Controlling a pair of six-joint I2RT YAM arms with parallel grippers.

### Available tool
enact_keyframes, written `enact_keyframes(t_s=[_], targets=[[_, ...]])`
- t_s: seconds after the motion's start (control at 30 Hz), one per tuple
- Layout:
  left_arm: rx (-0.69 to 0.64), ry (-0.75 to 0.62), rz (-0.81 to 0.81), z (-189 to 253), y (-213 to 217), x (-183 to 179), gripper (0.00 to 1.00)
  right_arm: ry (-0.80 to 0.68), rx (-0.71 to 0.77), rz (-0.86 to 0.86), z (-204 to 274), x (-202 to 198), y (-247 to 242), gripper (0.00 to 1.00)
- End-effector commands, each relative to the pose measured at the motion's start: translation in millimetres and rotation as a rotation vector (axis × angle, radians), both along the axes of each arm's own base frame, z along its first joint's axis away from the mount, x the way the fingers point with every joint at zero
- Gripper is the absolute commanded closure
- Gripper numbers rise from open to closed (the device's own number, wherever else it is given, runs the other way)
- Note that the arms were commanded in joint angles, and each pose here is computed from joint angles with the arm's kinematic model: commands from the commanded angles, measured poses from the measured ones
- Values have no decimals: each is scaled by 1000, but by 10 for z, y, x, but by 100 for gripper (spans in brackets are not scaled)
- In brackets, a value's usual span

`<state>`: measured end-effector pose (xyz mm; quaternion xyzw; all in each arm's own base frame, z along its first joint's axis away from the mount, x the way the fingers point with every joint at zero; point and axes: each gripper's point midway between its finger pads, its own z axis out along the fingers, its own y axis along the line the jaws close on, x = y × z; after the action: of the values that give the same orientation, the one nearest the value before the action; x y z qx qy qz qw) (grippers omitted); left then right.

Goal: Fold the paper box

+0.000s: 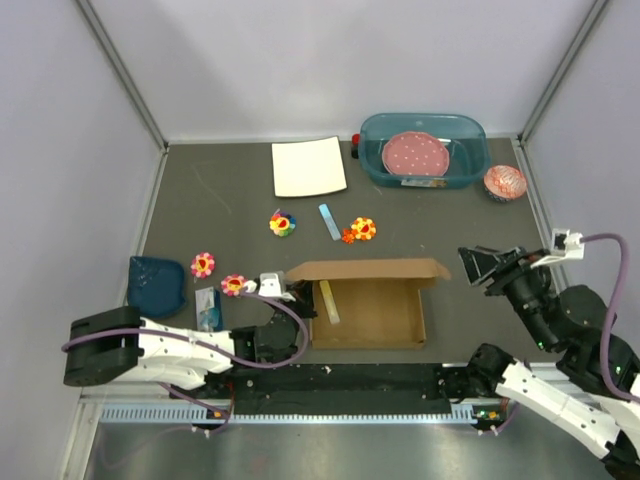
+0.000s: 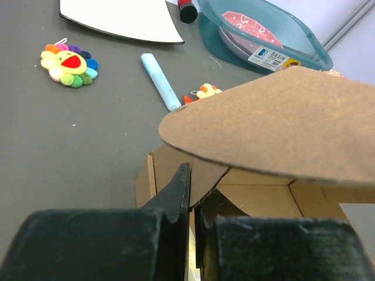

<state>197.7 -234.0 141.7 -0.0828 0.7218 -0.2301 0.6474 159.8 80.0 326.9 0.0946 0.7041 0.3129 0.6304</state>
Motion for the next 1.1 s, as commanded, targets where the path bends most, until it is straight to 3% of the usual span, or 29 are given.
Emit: enact_keyframes(t_s=[0.0, 0.2, 0.4, 0.6, 0.67, 0.73, 0.77, 0.83, 1.07], targets=[[283, 86, -57, -675, 185, -154, 100, -48, -78, 68, 280, 138, 291, 45], [302, 99, -63, -772, 174, -233, 99, 19, -194, 238, 152, 398, 1009, 45], [347, 97, -46, -804, 161, -349, 88, 122, -222, 339, -324, 486, 1408, 45], [343, 115, -13, -788, 153, -429, 71, 183, -204, 371, -782, 380, 1409, 46], [404, 117, 2, -776, 215, -448, 66, 202, -211, 376, -923, 342, 1385, 46], [364, 130, 15, -702, 185, -480, 57, 207, -209, 371, -980, 320, 1351, 46], [418, 118, 27, -683, 300, -487, 52, 214, -214, 362, -1039, 321, 1326, 46], [358, 112, 24, -588, 288, -550, 41, 209, -211, 356, -1036, 319, 1306, 46], [316, 102, -8, -284, 498, -683, 36, 198, -217, 348, -1012, 334, 1291, 45]])
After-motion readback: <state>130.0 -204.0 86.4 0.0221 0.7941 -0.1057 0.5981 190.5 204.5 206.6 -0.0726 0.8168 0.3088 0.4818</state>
